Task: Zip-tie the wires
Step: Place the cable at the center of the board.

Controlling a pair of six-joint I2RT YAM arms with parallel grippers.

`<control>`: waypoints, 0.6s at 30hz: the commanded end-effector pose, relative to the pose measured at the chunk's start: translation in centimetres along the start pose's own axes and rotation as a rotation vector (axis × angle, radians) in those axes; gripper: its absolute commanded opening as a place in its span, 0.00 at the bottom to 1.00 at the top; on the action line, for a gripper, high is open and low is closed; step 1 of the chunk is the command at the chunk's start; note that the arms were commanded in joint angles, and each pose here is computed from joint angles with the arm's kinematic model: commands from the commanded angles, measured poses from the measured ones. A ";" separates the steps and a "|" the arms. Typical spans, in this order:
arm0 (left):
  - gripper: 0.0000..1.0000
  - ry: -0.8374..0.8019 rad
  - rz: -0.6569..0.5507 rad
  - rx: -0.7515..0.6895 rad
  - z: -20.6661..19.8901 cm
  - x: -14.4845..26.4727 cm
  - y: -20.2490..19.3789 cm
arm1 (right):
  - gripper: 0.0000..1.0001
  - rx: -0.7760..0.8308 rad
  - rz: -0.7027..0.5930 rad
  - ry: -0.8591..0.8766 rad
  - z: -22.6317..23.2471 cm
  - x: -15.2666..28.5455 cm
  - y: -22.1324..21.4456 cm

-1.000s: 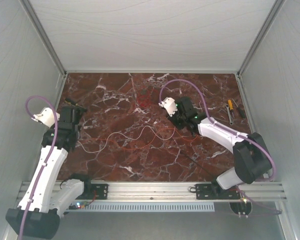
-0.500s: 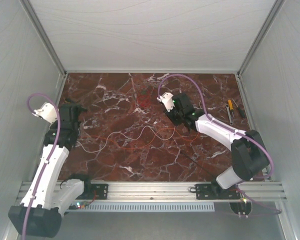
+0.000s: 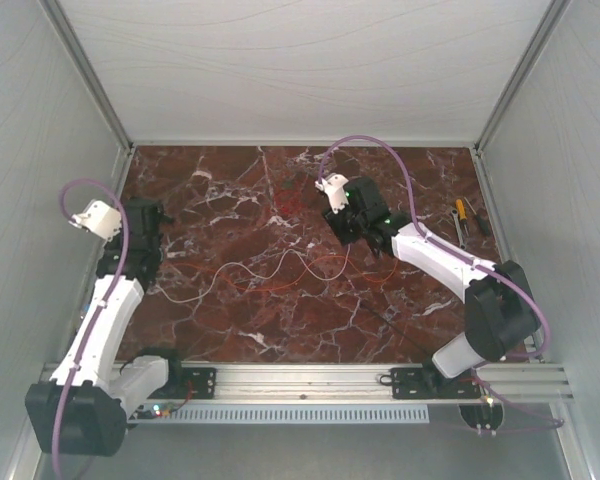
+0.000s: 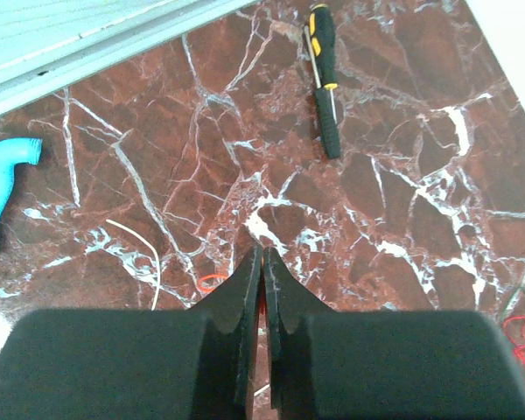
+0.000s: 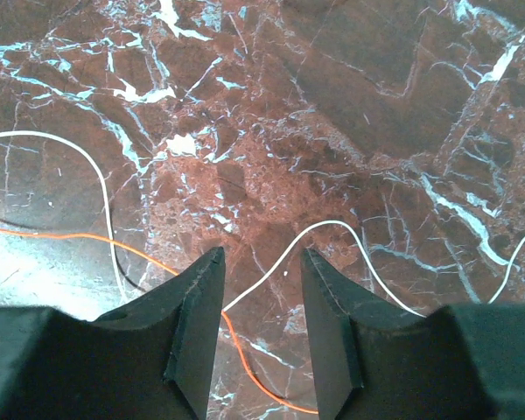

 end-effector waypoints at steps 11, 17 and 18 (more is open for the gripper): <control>0.01 0.119 0.052 0.024 -1.8 -5.2 -2.9 | 0.38 -0.050 -0.045 0.074 1.8 1.9 1.2; 0.19 0.199 0.097 0.000 -1.5 -5.8 -3.7 | 0.38 -0.078 -0.046 0.075 1.9 2.1 0.9; 0.29 0.197 0.093 -0.001 -1.6 -5.8 -3.5 | 0.38 -0.077 -0.048 0.074 1.9 2.1 0.9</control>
Point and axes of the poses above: each gripper's point midway between its finger pads, its own x axis back along the fingers, its own z axis along the line the jaws close on, y = z × x, the point moved 2 cm from there along x, back along the fingers, and after that the axes turned 2 degrees about -x, right-handed, at the moved point
